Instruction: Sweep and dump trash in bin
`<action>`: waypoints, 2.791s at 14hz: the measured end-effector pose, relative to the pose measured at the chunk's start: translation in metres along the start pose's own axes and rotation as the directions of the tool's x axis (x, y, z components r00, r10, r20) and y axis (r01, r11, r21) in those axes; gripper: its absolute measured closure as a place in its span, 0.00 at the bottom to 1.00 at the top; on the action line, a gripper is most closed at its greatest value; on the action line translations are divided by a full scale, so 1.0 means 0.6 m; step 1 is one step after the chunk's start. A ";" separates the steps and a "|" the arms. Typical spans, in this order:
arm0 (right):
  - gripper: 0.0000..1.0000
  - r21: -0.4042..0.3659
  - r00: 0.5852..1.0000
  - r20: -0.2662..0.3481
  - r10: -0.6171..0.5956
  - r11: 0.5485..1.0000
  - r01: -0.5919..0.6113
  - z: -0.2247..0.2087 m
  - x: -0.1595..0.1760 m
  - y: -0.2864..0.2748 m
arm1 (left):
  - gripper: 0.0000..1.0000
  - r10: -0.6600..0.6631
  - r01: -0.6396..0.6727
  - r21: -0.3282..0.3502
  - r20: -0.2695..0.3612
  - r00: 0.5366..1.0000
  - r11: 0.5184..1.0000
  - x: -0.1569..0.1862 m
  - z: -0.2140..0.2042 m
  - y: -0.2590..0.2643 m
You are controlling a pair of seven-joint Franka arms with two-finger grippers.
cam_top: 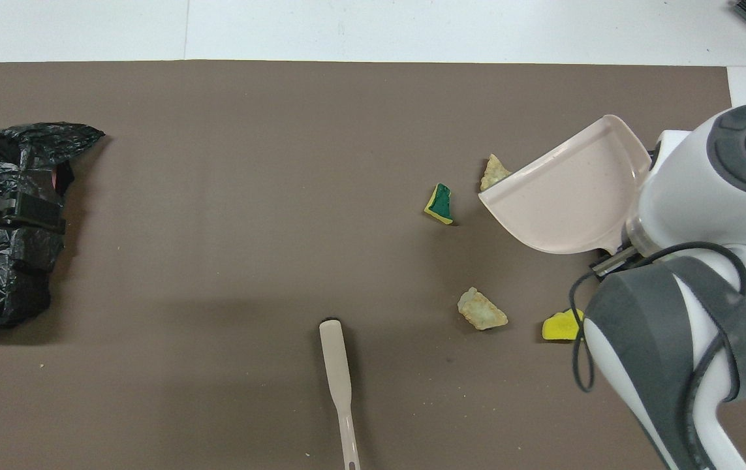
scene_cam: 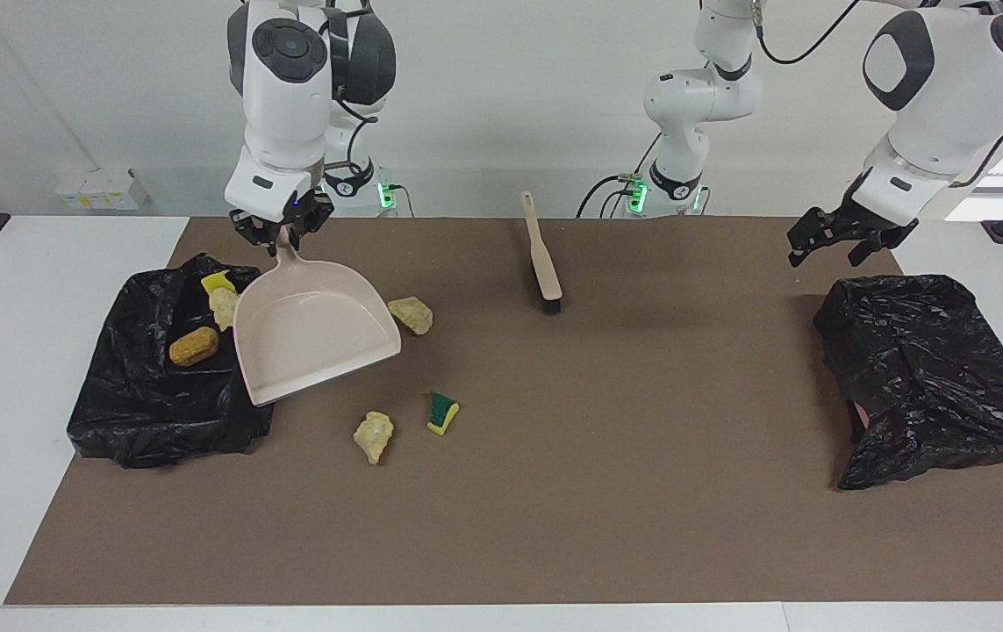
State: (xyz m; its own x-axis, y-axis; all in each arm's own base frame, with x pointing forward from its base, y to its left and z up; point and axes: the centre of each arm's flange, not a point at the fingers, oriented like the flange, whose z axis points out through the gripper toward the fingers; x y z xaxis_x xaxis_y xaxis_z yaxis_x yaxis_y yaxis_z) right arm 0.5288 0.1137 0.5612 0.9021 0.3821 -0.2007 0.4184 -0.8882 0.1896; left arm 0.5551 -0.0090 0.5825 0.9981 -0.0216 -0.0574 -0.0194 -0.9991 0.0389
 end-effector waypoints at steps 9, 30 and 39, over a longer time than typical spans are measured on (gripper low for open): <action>0.69 0.194 0.961 -0.057 0.269 0.948 -0.253 -0.022 0.177 -0.278 | 0.00 0.000 0.000 0.000 -0.004 1.000 1.000 0.001 0.000 0.000; 0.48 0.290 0.925 -0.076 0.372 0.896 -0.337 0.168 0.349 -0.532 | 0.00 0.028 -0.028 0.004 -0.027 0.999 1.000 0.000 0.038 0.026; 0.00 0.283 0.920 -0.089 0.382 0.895 -0.344 0.087 0.279 -0.522 | 0.00 0.124 -0.123 0.007 -0.095 0.988 0.992 0.010 0.165 0.176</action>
State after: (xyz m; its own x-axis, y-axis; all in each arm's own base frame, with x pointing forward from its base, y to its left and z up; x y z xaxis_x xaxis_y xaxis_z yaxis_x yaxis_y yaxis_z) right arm 0.5431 0.4425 0.4181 0.9990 0.0350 -0.0267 0.0341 -0.9989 -0.0336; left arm 0.5532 -0.1182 0.4877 0.9891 -0.1413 0.0424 -0.1429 -0.9890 0.0384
